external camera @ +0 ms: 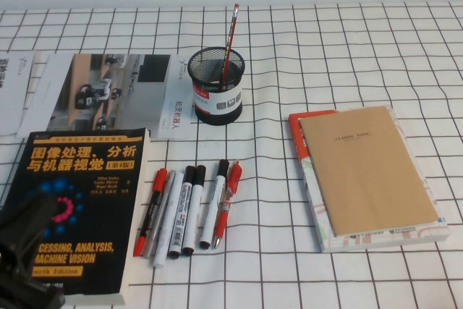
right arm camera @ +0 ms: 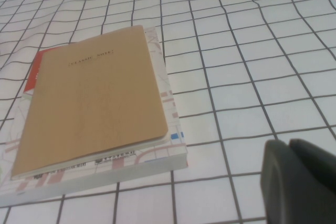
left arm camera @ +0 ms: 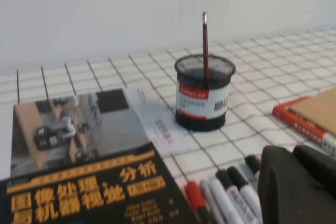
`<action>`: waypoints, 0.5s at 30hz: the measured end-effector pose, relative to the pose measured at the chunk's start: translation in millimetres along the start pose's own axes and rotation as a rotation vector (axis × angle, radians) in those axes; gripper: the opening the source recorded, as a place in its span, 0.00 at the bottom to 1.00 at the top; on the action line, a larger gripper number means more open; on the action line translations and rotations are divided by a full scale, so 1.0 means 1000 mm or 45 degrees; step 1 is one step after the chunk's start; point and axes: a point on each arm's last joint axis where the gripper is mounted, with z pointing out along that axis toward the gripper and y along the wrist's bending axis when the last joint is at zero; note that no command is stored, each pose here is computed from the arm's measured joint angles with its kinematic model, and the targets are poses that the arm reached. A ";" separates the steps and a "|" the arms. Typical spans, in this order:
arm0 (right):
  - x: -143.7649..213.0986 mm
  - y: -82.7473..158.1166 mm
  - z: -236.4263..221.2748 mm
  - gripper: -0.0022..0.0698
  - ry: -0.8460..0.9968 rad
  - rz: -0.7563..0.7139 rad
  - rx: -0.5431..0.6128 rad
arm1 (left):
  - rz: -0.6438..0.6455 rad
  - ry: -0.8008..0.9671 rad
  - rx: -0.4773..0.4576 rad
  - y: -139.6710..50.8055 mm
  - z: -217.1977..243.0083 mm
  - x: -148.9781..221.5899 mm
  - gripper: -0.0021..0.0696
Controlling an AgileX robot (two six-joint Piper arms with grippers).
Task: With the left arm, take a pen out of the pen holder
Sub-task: 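Take a marker out of the pen holder and lay it on the table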
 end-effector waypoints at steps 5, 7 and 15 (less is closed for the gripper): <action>0.000 0.000 0.000 0.01 0.000 0.000 0.000 | -0.003 0.118 -0.031 0.002 -0.018 0.029 0.03; 0.000 0.000 0.000 0.01 0.000 0.000 0.000 | -0.003 0.151 -0.043 0.003 -0.024 0.037 0.03; 0.000 0.000 0.000 0.01 0.000 0.000 0.000 | -0.006 0.124 -0.057 0.004 -0.040 0.059 0.03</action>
